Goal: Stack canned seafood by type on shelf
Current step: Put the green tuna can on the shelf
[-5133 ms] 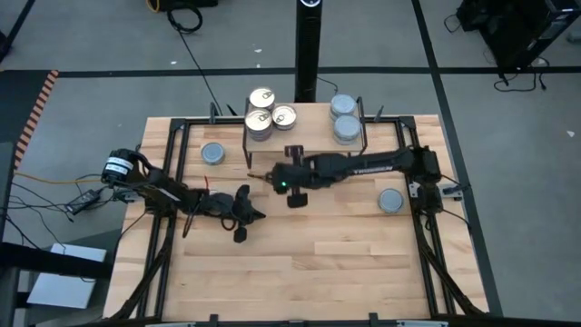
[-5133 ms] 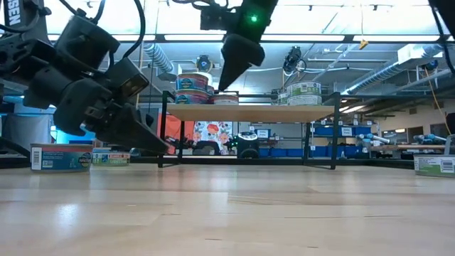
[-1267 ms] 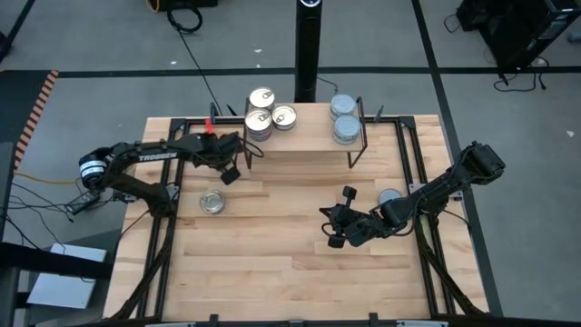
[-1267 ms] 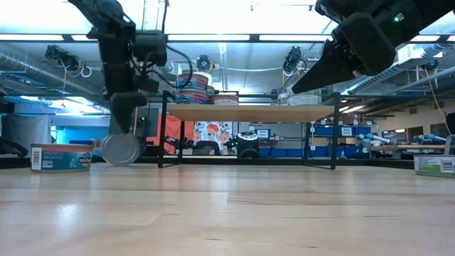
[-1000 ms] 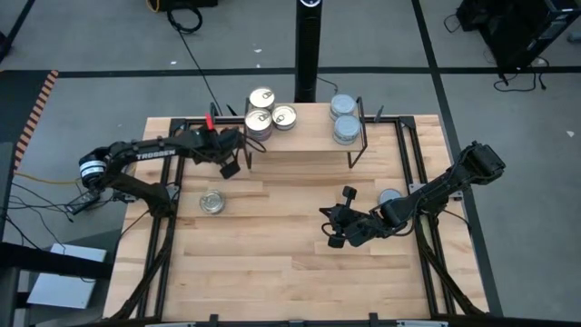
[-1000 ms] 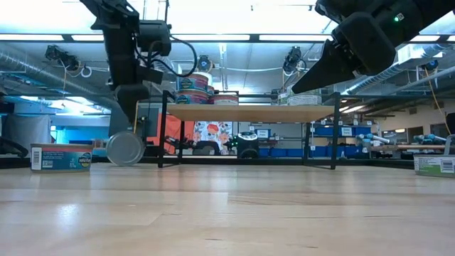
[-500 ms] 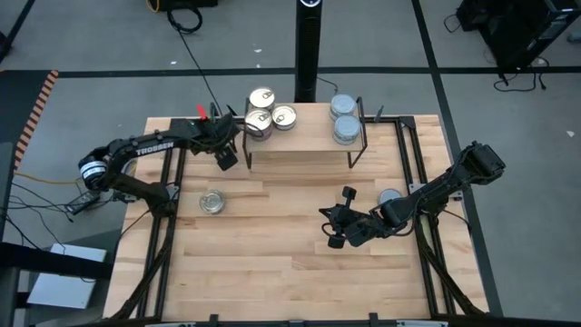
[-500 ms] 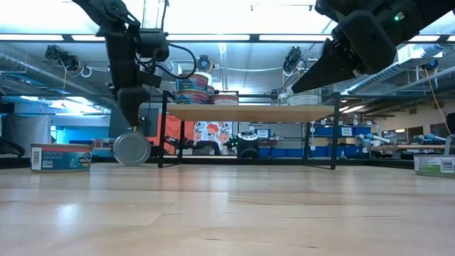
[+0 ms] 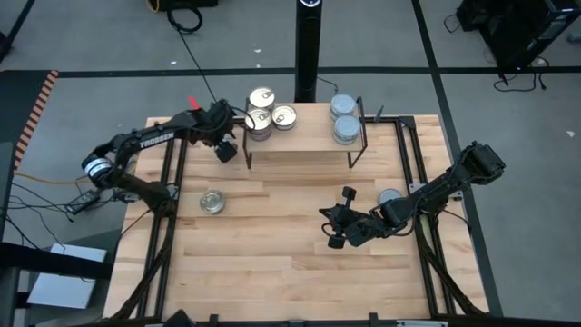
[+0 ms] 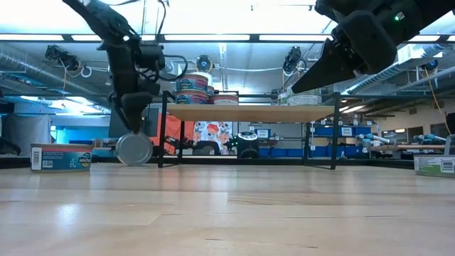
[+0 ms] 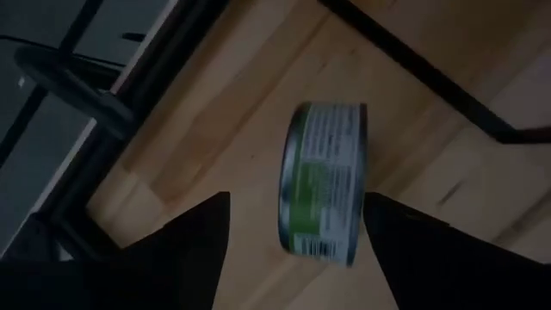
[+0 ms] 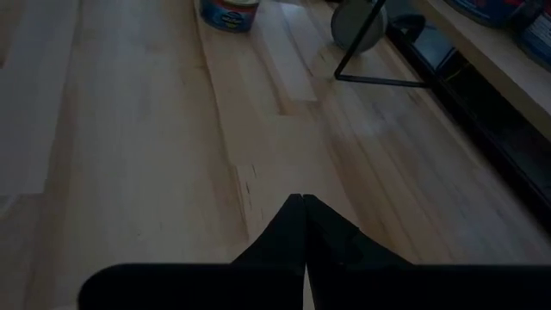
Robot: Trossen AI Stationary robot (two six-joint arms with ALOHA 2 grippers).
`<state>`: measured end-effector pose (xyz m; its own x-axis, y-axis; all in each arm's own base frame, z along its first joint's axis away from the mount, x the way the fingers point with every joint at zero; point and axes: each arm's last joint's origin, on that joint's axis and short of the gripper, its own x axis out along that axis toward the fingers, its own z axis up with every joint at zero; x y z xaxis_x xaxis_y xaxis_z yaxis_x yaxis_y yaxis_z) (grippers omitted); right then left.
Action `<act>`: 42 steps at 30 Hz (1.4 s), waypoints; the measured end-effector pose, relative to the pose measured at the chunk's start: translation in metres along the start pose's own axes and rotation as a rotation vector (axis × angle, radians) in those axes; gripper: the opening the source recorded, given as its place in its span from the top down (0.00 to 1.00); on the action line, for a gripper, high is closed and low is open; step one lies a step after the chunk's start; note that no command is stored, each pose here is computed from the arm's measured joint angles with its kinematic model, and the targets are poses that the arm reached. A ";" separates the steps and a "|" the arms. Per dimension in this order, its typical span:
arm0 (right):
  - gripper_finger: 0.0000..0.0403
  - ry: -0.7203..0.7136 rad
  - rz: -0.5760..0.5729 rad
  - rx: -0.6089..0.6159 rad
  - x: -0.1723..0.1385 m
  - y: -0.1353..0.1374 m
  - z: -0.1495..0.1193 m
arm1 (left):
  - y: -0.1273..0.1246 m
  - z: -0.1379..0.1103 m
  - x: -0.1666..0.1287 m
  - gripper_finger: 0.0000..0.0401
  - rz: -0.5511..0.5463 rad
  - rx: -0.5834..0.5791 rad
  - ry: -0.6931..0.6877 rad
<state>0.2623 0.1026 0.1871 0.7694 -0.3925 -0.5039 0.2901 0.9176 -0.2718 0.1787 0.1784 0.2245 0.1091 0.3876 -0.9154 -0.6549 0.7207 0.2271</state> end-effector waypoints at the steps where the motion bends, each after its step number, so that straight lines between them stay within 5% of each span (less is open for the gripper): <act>1: 0.98 0.001 0.002 0.000 0.000 0.000 0.000 | 0.001 0.001 0.003 0.32 0.000 -0.003 0.009; 12: 0.98 -0.001 0.015 0.005 0.000 0.000 0.001 | -0.001 0.001 0.027 0.34 -0.008 0.032 0.113; 24: 0.98 -0.001 0.015 0.004 0.000 0.000 0.000 | -0.001 -0.005 0.025 0.65 -0.014 0.042 0.166; 27: 0.98 -0.001 0.015 0.003 0.000 0.000 0.000 | -0.001 -0.007 0.024 0.66 -0.006 0.044 0.193; 42: 0.98 -0.018 0.020 -0.006 0.000 0.001 0.003 | 0.010 -0.032 -0.042 0.66 0.029 -0.085 0.044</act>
<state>0.2641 0.1036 0.1889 0.7852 -0.3729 -0.4944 0.2713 0.9248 -0.2668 0.1442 0.1509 0.2548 0.0574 0.3800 -0.9232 -0.7187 0.6576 0.2260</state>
